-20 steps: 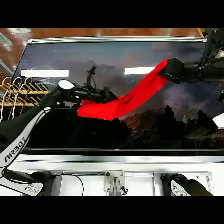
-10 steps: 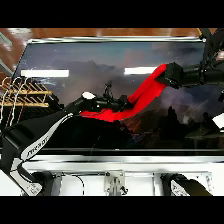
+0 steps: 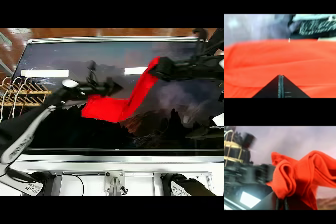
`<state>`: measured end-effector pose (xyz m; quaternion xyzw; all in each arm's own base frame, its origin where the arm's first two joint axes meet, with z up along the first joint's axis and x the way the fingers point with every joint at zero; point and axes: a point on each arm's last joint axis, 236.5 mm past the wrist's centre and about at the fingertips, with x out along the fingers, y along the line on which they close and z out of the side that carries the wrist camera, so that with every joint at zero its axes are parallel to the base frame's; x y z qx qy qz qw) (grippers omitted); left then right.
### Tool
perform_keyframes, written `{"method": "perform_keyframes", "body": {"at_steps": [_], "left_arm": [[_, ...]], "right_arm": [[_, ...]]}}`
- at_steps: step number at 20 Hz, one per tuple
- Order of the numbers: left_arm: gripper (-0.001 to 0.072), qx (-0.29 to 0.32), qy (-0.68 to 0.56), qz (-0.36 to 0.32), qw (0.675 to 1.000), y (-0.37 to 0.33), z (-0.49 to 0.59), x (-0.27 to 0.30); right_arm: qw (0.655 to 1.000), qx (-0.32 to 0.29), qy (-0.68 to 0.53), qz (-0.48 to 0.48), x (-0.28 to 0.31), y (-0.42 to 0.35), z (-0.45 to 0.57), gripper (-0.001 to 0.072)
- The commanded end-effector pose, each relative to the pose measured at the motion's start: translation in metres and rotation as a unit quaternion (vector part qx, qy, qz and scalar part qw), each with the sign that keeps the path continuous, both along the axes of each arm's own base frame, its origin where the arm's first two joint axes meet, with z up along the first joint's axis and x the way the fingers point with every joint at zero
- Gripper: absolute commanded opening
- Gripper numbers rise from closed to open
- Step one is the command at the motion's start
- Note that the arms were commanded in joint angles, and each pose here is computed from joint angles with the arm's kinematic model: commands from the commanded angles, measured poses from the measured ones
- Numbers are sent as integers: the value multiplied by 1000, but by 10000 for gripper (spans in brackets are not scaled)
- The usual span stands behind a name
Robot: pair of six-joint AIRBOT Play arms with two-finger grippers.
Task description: Fold the shirts.
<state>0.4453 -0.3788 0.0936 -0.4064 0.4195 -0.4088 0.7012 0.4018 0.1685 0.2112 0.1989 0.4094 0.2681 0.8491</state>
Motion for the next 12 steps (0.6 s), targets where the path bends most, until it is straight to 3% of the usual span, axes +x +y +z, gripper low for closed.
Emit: {"method": "perform_keyframes", "body": {"at_steps": [1,6,12], "left_arm": [[32,64,-94,32,993,69,60,10],[33,161,-215,113,957,174,160,-14],[35,174,-311,227,906,265,263,-67]], "right_arm": [[999,5,-15,34,15,53,-19,67],[997,14,9,76,21,140,-75,67],[991,2,88,97,8,197,-158,67]]}}
